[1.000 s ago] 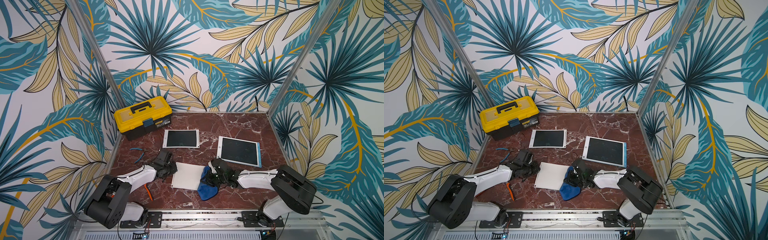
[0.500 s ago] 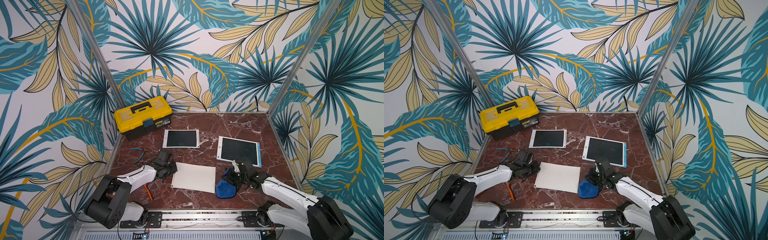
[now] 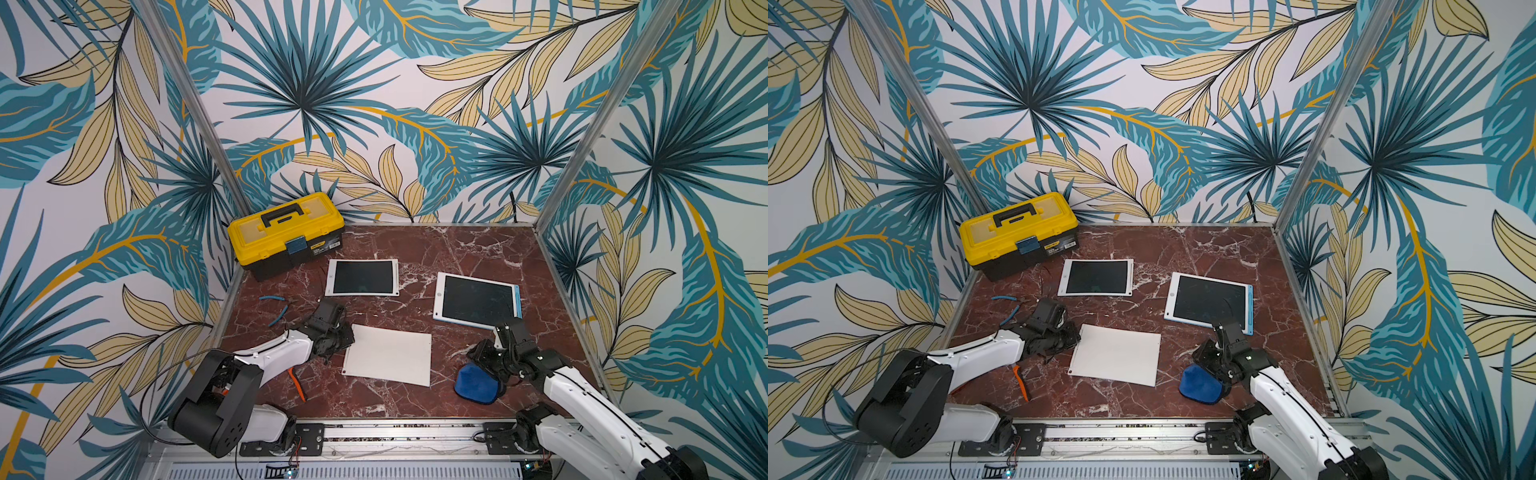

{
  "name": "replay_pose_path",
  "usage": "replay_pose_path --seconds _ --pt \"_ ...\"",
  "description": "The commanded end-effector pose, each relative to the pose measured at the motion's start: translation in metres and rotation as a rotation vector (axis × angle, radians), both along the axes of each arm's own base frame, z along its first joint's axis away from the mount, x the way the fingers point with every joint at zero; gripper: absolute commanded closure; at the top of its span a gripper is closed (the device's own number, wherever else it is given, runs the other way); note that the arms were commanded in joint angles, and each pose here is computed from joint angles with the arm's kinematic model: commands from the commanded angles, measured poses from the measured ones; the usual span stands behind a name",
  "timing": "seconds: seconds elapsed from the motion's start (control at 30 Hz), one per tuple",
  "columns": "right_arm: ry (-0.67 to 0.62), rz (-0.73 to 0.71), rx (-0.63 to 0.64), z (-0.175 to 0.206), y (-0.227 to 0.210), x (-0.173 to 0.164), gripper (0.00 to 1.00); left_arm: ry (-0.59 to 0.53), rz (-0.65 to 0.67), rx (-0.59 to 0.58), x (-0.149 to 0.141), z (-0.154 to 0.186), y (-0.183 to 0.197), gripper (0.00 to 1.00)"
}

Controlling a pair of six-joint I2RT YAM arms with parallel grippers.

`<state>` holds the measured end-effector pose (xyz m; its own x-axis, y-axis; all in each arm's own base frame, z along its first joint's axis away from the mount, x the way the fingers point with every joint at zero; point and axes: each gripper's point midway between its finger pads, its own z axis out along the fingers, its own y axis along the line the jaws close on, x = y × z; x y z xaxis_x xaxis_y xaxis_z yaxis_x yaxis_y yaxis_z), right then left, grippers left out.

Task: Wipe the drawing tablet
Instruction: Place the cleaning item at the center of the board.

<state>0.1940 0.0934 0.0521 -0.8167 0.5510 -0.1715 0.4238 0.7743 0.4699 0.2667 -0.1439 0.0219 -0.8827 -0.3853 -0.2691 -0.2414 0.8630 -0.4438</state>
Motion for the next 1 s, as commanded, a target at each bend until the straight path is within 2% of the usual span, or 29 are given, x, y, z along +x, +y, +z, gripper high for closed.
replay_pose_path --seconds 0.0,0.1,0.27,0.4,0.57,0.97 --pt "0.017 0.033 -0.033 0.004 -0.003 -0.004 0.41 0.101 -0.013 0.045 -0.026 -0.021 0.01 0.85" --pt "-0.038 0.065 -0.021 0.019 0.001 0.003 0.4 0.099 -0.016 0.044 -0.026 -0.02 0.009 0.85" --pt "-0.186 0.166 0.067 0.062 0.021 0.015 0.4 0.097 -0.013 0.042 -0.025 -0.02 0.009 0.85" --pt "-0.212 0.281 0.146 0.075 0.042 0.015 0.42 0.098 -0.014 0.043 -0.024 -0.02 0.009 0.85" --pt "-0.141 0.409 0.231 0.06 0.071 0.008 0.42 0.097 -0.015 0.042 -0.022 -0.019 0.008 0.84" --pt "-0.045 0.467 0.218 -0.006 0.105 0.018 0.43 0.097 -0.015 0.029 -0.021 -0.017 0.005 0.84"
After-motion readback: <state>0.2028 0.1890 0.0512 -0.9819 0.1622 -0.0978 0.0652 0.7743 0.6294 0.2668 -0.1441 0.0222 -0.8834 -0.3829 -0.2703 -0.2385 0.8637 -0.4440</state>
